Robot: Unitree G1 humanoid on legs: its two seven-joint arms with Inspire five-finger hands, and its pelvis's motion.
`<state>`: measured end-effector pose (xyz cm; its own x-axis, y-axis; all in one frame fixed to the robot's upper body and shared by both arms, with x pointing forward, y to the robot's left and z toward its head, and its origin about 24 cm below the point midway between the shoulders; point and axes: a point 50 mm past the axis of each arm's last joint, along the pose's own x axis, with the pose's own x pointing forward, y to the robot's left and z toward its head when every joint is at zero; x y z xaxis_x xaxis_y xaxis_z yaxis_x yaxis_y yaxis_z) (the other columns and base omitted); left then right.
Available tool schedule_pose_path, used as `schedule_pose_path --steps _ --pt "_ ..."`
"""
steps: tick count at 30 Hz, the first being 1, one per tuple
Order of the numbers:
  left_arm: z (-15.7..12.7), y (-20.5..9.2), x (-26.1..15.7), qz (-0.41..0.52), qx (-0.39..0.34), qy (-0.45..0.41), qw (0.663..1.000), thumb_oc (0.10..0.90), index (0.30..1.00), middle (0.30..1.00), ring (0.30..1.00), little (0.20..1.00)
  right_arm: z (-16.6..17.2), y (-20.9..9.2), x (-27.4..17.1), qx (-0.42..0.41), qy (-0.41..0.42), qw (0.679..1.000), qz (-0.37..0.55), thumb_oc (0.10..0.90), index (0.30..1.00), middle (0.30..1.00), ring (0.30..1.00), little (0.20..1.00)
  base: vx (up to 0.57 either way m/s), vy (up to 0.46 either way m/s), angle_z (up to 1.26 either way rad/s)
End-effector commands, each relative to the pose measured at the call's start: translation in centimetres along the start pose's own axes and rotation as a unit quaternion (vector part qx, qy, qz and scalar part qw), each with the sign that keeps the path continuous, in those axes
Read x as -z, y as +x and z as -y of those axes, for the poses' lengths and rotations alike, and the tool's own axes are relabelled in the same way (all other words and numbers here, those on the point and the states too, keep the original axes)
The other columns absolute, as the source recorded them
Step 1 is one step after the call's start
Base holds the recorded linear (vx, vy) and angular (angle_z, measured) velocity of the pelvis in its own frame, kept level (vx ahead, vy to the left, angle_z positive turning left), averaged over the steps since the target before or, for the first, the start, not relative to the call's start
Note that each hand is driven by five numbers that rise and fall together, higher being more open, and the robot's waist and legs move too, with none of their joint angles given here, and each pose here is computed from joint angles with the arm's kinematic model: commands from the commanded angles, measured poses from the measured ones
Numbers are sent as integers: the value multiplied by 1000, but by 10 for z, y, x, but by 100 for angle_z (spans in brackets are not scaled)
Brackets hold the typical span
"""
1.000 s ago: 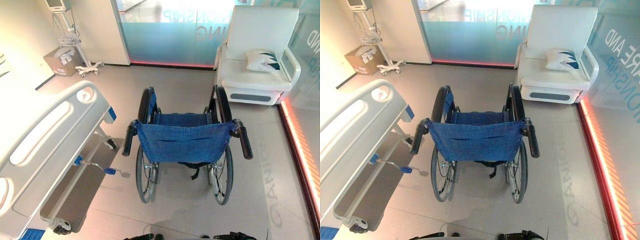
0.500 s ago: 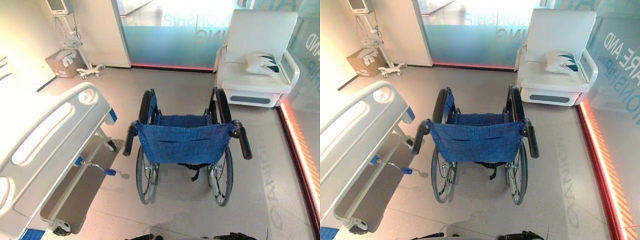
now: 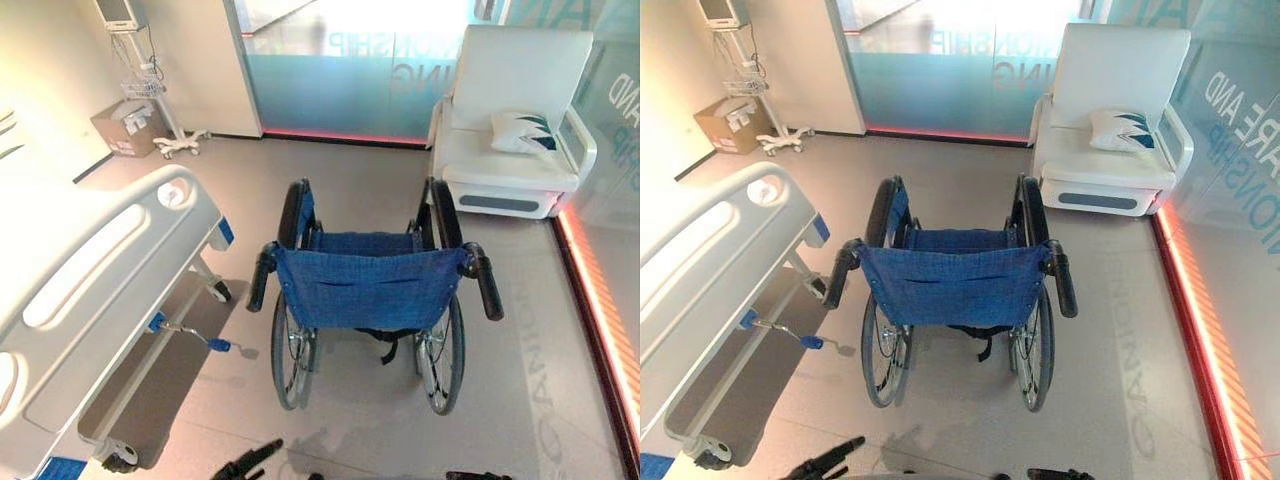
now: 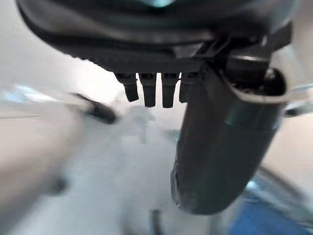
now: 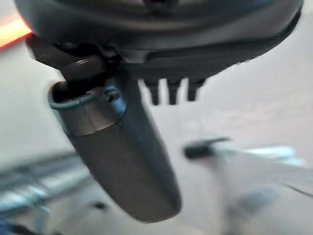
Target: Push the wheelchair next to the bed
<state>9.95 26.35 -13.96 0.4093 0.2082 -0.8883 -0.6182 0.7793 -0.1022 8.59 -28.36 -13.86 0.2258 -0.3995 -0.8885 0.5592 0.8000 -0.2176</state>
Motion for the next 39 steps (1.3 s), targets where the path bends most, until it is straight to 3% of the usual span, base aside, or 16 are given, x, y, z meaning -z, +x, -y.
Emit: schedule_pose_path --steps 1,6,11,13,18,20,24,25,28,39 --pt "-17 -7 -70 111 -17 -21 993 800 900 900 900 900 24 -9 -73 70 60 988 126 800 900 900 900 900 0 0 0" --pt "-31 -33 -129 241 -34 6 970 800 900 900 900 900 53 -35 -128 117 131 955 240 800 900 900 900 900 0 0 0" --pt "-22 -63 -174 338 7 3 941 800 900 900 900 900 67 -69 -171 129 187 910 348 800 900 900 900 900 0 0 0" --pt "-5 -85 -197 391 65 -13 918 800 900 900 900 900 64 -96 -198 82 234 874 417 800 900 900 900 900 17 6 0" --pt "24 -126 -236 490 99 3 866 800 900 900 900 900 49 -151 -240 29 245 813 528 800 900 900 900 900 0 0 0" --pt "40 -144 -249 521 149 -15 840 800 900 900 900 900 34 -173 -253 -27 242 790 563 800 900 900 900 900 0 0 0" --pt "71 -163 -253 519 268 -65 809 800 900 900 900 900 0 -196 -261 -121 191 773 593 800 900 900 900 900 0 0 0" --pt "72 -164 -253 518 272 -66 808 800 900 900 900 900 -1 -197 -261 -124 189 772 594 800 900 900 900 900 0 0 0" --pt "94 -174 -245 483 379 -52 787 800 900 900 900 900 -20 -212 -260 -199 146 752 611 800 900 900 900 900 16 -2 0" --pt "100 -175 -235 413 452 -40 790 800 900 900 900 900 -33 -237 -253 -333 132 707 610 800 900 900 900 900 11 4 -1"
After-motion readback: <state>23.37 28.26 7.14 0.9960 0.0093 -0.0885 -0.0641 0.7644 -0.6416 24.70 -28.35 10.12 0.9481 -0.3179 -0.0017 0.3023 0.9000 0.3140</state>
